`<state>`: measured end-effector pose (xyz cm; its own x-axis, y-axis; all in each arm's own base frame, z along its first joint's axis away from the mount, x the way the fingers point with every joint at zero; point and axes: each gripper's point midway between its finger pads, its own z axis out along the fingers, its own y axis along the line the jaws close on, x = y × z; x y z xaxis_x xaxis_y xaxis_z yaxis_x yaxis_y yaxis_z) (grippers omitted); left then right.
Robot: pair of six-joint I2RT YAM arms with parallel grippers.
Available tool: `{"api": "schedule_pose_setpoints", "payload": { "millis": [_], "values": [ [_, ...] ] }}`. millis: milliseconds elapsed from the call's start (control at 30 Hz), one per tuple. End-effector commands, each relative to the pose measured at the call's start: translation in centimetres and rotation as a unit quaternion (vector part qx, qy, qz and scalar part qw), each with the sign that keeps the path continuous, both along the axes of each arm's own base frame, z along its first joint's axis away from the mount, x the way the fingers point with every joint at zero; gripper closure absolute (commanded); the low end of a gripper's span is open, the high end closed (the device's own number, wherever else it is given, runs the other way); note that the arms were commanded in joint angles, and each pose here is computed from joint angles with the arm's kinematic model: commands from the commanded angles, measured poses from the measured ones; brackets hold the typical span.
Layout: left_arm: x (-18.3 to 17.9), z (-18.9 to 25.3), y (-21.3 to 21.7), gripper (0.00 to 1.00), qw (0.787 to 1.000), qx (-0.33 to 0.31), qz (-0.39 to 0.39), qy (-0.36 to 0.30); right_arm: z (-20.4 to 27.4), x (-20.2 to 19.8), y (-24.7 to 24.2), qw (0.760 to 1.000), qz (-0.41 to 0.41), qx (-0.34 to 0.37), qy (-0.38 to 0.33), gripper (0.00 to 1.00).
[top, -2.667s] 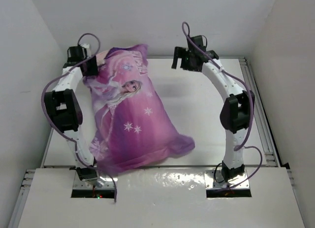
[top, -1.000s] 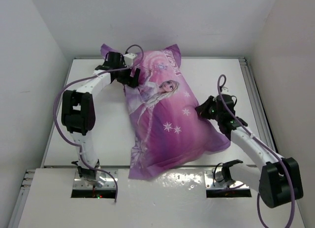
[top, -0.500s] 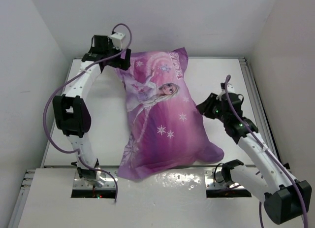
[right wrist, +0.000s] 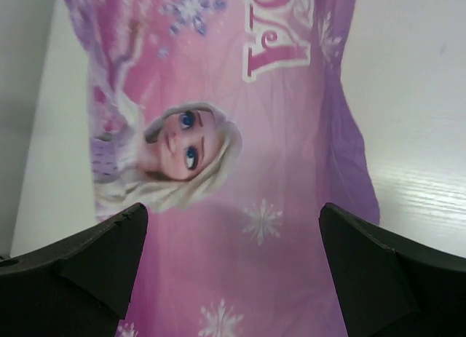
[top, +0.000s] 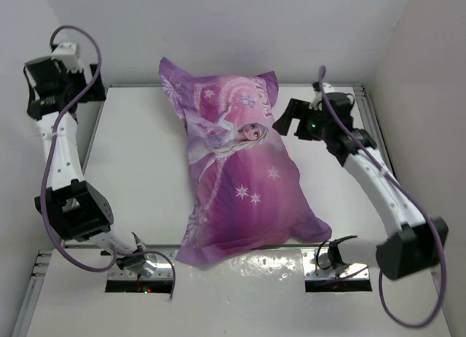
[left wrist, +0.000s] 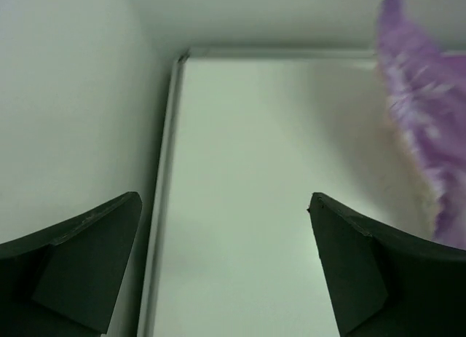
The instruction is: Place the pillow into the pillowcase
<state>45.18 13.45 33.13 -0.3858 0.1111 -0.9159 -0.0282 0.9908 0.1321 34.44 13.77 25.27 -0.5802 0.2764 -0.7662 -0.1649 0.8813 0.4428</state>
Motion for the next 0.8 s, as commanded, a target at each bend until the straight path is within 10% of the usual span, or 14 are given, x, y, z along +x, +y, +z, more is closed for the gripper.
{"api": "schedule_pose_setpoints", "payload": {
  "millis": [0, 233, 467, 767],
  "values": [
    [-3.9, -4.6, 2.4, 0.0, 0.998, -0.004, 0.012, 0.067, -4.9, 2.4, 2.5, 0.998, 0.043, -0.01, 0.053, 0.01],
    [-8.6, -10.8, 4.0, 0.0, 0.989, -0.055, 0.028, 0.131, -12.3, 6.7, 3.5, 0.993, -0.005, -0.008, 0.115, 0.12],
    [-9.1, -11.6, 3.2, 0.0, 0.987, -0.095, 0.023, 0.128, -13.8, 5.5, -0.3, 0.983, -0.143, 0.088, 0.071, 1.0],
    [-9.4, -11.5, 3.0, 0.0, 0.987, -0.099, 0.024, 0.123, -11.7, 3.4, -2.8, 0.986, -0.151, 0.066, 0.02, 1.0]
  ]
}}
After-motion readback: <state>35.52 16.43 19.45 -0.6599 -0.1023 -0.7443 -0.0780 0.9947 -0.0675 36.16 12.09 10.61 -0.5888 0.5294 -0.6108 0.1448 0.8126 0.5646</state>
